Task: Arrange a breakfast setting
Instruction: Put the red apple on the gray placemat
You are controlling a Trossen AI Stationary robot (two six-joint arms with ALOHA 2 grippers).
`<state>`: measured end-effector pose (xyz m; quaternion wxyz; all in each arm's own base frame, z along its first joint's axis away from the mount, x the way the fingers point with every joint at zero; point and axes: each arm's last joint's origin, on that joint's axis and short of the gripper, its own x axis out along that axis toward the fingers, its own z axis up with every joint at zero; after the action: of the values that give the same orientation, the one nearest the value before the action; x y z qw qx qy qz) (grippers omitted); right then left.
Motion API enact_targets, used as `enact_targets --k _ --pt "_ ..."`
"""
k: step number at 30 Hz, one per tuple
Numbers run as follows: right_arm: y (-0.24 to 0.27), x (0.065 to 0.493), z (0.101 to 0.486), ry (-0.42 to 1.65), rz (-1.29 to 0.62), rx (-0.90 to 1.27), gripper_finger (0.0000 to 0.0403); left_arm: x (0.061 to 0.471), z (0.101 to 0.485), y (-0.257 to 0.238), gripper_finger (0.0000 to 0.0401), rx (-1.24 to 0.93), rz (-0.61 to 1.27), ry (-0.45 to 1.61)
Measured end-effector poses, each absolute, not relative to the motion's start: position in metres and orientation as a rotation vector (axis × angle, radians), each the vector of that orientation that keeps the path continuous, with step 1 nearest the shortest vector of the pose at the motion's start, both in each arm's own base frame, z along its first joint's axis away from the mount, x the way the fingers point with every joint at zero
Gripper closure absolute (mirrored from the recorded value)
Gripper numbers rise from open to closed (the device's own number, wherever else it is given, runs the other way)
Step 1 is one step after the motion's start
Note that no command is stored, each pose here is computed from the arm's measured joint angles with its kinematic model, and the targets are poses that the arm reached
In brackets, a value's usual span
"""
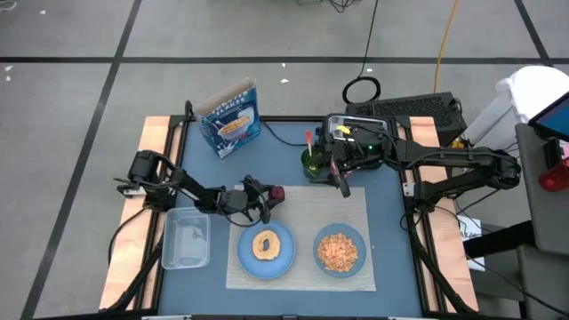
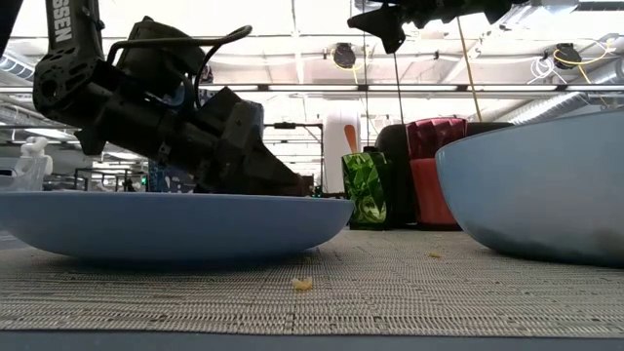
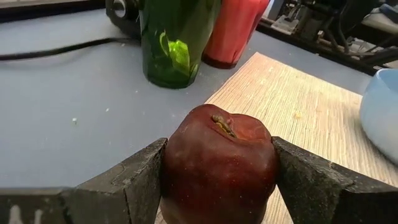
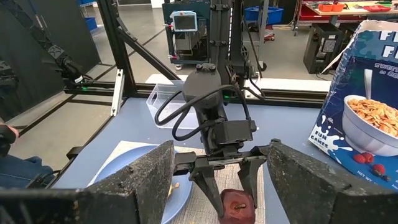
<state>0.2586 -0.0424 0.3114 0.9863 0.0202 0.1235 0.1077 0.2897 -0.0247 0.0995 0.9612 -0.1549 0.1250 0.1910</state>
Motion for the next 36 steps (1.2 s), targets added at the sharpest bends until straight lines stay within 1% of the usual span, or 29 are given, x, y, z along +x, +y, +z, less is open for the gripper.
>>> enact_targets --k 9,36 --pt "-0.0423 0.2586 0.3114 0.248 0.216 0.041 0.0156 0.2893 0.0983 -0.0247 0.0130 -0.252 0.380 0.277" --pt "-0.0424 0.2586 0.3114 0.248 0.216 0.041 0.0156 0.2892 0.0980 -0.0247 0.0130 -0.268 0.382 0.278"
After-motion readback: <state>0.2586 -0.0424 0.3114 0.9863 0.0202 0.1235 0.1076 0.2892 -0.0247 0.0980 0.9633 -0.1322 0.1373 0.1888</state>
